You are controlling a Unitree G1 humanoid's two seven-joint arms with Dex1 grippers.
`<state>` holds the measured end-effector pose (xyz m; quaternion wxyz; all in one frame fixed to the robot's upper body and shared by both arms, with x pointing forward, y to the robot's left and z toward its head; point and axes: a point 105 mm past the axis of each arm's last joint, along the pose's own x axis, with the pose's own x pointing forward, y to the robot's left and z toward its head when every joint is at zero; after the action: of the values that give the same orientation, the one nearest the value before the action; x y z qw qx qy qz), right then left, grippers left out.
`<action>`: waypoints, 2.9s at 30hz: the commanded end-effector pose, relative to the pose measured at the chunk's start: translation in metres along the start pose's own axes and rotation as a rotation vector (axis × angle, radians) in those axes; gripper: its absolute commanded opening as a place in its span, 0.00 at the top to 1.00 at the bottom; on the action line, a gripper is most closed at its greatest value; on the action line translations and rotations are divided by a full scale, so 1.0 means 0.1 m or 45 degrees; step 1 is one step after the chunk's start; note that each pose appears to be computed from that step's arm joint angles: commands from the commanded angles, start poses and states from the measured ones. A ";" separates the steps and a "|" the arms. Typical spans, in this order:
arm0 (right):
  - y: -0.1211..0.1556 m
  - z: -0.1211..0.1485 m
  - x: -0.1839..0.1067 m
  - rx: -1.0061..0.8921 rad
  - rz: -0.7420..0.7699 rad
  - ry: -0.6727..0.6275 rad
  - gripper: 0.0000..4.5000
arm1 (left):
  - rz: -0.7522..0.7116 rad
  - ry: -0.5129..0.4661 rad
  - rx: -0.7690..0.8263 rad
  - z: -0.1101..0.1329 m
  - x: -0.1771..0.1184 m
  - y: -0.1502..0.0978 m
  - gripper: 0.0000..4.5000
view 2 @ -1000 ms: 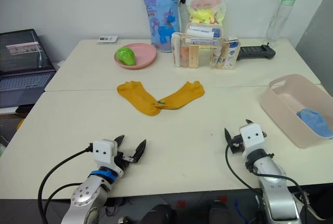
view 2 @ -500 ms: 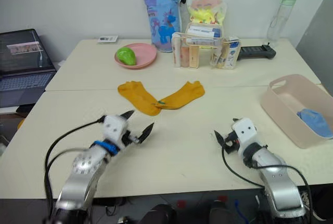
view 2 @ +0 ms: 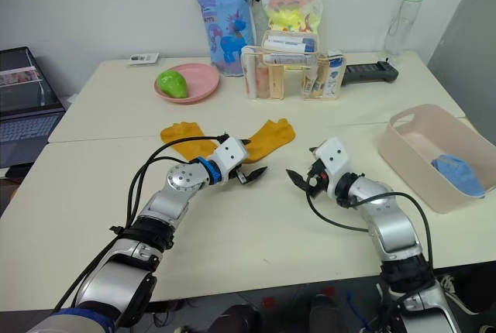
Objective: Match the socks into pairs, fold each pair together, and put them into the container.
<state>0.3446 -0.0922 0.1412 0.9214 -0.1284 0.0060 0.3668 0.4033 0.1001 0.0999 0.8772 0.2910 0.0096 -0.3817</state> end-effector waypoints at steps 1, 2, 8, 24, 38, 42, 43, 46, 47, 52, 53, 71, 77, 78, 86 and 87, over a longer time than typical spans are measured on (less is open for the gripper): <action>0.01 0.09 -0.04 -0.032 -0.028 -0.049 0.00 | 0.066 -0.001 -0.048 0.05 -0.04 0.15 0.09; 0.03 0.08 -0.06 -0.026 -0.027 -0.048 0.00 | 0.078 0.007 -0.063 0.04 -0.06 0.18 0.14; 0.04 0.04 -0.12 -0.012 -0.045 -0.032 0.00 | 0.083 0.070 -0.099 -0.02 -0.09 0.23 0.57; -0.06 -0.02 -0.27 -0.013 -0.085 0.014 0.00 | -0.231 -0.206 -0.015 0.43 -0.13 -0.15 0.99; -0.04 -0.15 -0.65 0.130 0.082 0.152 0.00 | -0.800 -0.175 0.452 0.16 -1.11 -0.78 0.99; 0.06 -0.23 -0.66 0.155 0.179 0.210 0.00 | -0.724 -0.169 0.512 0.10 -1.10 -0.73 0.99; 0.09 -0.25 -0.65 0.156 0.199 0.225 0.00 | -0.728 -0.185 0.507 0.10 -1.11 -0.78 0.99; 0.11 -0.27 -0.61 0.157 0.220 0.237 0.00 | -0.761 -0.210 0.481 0.09 -1.16 -0.89 0.90; 0.10 -0.27 -0.60 0.159 0.221 0.236 0.00 | -0.737 -0.215 0.471 0.09 -1.18 -0.87 0.85; 0.09 -0.34 -0.57 0.158 0.226 0.260 0.00 | -0.581 -0.262 0.365 0.15 -1.23 -0.71 0.49; 0.09 -0.34 -0.57 0.158 0.226 0.261 0.00 | -0.560 -0.272 0.352 0.16 -1.23 -0.69 0.41; 0.04 -0.40 -0.38 0.117 0.279 0.294 0.00 | -0.314 0.037 -0.461 -0.28 -1.32 -0.47 0.01; 0.04 -0.47 -0.31 0.012 0.295 0.340 0.00 | -0.312 0.113 -0.390 -0.38 -1.28 -0.50 0.10; 0.03 -0.47 -0.29 0.008 0.293 0.336 0.00 | -0.319 0.110 -0.392 -0.37 -1.28 -0.50 0.15; 0.04 -0.45 -0.25 0.042 0.331 0.313 0.52 | -0.339 0.101 -0.401 -0.32 -1.28 -0.48 0.71; 0.05 -0.45 -0.25 0.046 0.343 0.312 0.59 | -0.334 0.099 -0.396 -0.32 -1.27 -0.48 0.78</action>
<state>0.3252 -0.1205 0.0868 0.8602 -0.1525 0.1667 0.4571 0.2853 0.1767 0.0715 0.8539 0.1538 0.1529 -0.4732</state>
